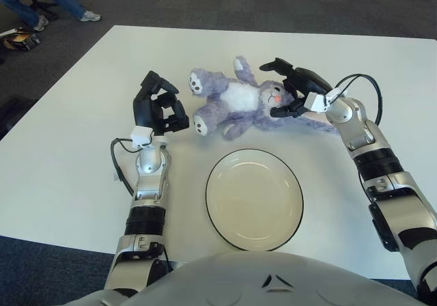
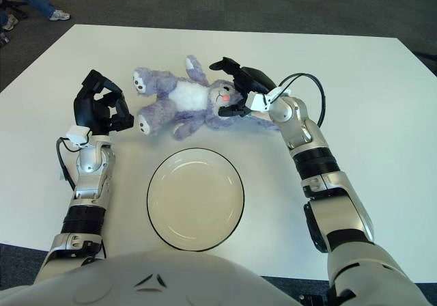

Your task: Put the doll into the plate.

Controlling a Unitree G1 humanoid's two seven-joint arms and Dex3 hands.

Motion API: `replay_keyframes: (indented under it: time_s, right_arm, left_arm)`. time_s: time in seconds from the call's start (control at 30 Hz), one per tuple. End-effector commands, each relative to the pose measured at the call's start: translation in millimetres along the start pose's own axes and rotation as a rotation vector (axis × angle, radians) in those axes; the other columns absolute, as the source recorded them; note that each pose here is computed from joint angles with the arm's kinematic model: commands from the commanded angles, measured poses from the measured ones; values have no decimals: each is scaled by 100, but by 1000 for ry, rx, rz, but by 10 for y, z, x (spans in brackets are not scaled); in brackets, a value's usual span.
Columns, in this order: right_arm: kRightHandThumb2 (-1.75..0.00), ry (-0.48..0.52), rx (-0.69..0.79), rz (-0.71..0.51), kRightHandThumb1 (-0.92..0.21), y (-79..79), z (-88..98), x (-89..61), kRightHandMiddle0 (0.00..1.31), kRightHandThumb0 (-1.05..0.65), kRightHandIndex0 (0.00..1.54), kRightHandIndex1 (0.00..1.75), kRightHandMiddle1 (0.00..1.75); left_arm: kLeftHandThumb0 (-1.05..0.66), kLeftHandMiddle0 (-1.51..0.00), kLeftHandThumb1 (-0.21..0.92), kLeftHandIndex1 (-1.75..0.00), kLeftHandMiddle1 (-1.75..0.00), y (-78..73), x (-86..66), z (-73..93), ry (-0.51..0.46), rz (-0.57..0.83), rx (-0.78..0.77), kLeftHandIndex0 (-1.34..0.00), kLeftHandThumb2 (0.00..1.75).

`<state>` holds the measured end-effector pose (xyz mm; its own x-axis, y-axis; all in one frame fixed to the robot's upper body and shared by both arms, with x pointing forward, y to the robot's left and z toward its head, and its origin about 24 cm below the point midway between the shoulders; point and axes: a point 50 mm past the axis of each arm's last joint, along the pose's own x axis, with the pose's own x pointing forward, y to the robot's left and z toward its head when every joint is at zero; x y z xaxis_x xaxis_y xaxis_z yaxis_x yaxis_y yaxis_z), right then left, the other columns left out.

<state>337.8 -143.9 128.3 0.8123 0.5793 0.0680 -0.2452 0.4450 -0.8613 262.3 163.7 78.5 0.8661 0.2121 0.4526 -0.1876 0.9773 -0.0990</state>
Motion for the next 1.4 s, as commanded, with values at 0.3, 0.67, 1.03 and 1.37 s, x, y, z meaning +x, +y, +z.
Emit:
replay_keyframes:
  time_s: [0.3,0.67,1.03,1.37]
  right_arm:
    - [-57,81,-63,-168,-63,-107,75,4,0,-86,8,77,54]
    - [-42,113,-56,-269,-79,-87,126,-63,0,-93,10,44,19]
    - [-35,112,-71,-299,-81,-88,139,-111,0,-95,2,119,9]
    - [-31,103,-42,-209,-80,-64,151,-121,0,-97,10,164,24]
  left_arm:
    - [-49,-133,28,-175,-175,50,-583,-434,274,48,-20,-64,136]
    - [-49,-133,29,-175,-175,67,-582,-436,271,43,-23,-64,135]
    - [-49,-133,29,-175,-175,62,-587,-444,271,43,-36,-63,135]
    - [-49,-133,28,-175,-175,65,-586,-447,269,44,-30,-65,136]
